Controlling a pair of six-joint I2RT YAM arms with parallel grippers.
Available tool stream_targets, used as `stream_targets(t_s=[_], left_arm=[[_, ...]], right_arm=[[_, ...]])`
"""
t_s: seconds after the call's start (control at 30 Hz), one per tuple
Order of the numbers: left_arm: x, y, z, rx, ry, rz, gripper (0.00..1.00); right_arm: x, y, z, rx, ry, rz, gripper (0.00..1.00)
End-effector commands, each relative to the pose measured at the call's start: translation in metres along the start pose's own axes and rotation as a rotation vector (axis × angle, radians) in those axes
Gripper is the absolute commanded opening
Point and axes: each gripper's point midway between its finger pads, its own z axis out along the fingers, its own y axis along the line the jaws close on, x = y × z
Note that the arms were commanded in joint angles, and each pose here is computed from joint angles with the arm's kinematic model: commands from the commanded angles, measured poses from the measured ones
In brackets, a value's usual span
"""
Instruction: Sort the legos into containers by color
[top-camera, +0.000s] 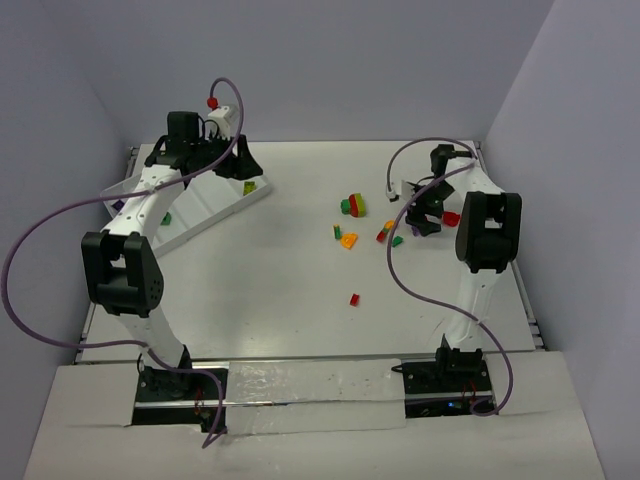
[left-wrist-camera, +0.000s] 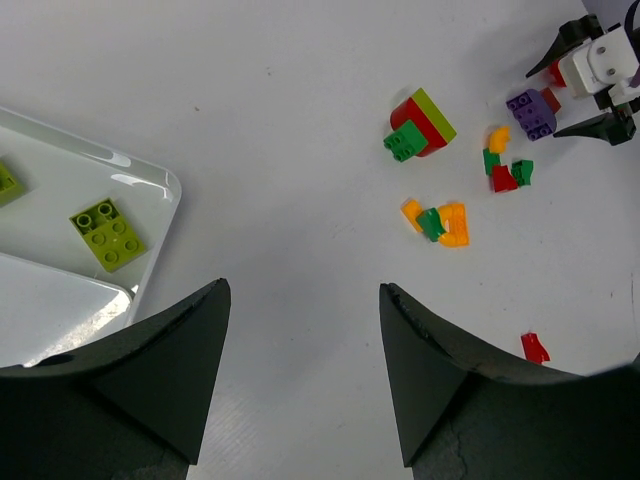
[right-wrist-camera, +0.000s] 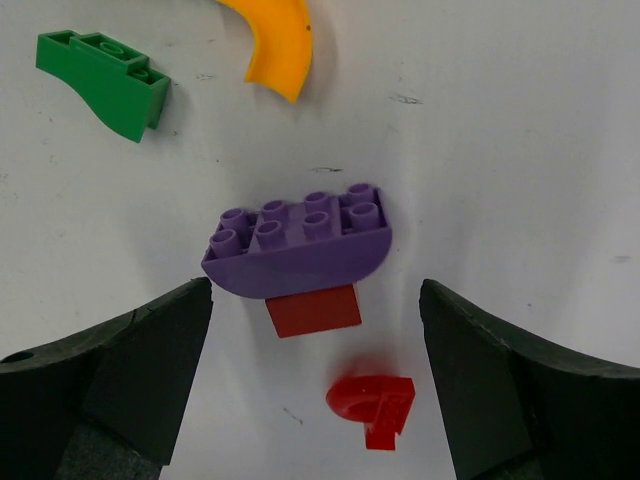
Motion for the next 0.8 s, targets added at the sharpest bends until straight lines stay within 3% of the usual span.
stream_targets(t_s=[0.0, 0.13, 0.43, 0.63, 0.77], left_arm=[[-0.015, -0.003, -0.001, -0.001, -0.021, 0.022, 0.71], [-0.015, 0.001, -0.001, -0.016, -0.022, 0.025, 0.70], [-0.014, 0.001, 0.001, -0.014, -0.020, 0.000, 0.70], [-0.013, -0.002, -0.004, -0.023, -0.026, -0.027, 0.70], [-0.008, -0.011, -0.013, -0.009, -0.031, -0.065, 0.69]], right_arm=[[0.000, 0.006, 0.010, -0.030, 0.011, -0.029, 0.88], [-0.002, 0.012, 0.012, -0.040, -0.001, -0.028, 0.79], [-0.013, 0.018, 0.010, -0.022, -0.044, 0.005, 0.36], [-0.027, 0.020, -0.007, 0.020, -0.099, 0.039, 0.29], [-0.053, 0.018, -0.043, 0.102, -0.174, 0.056, 0.25]])
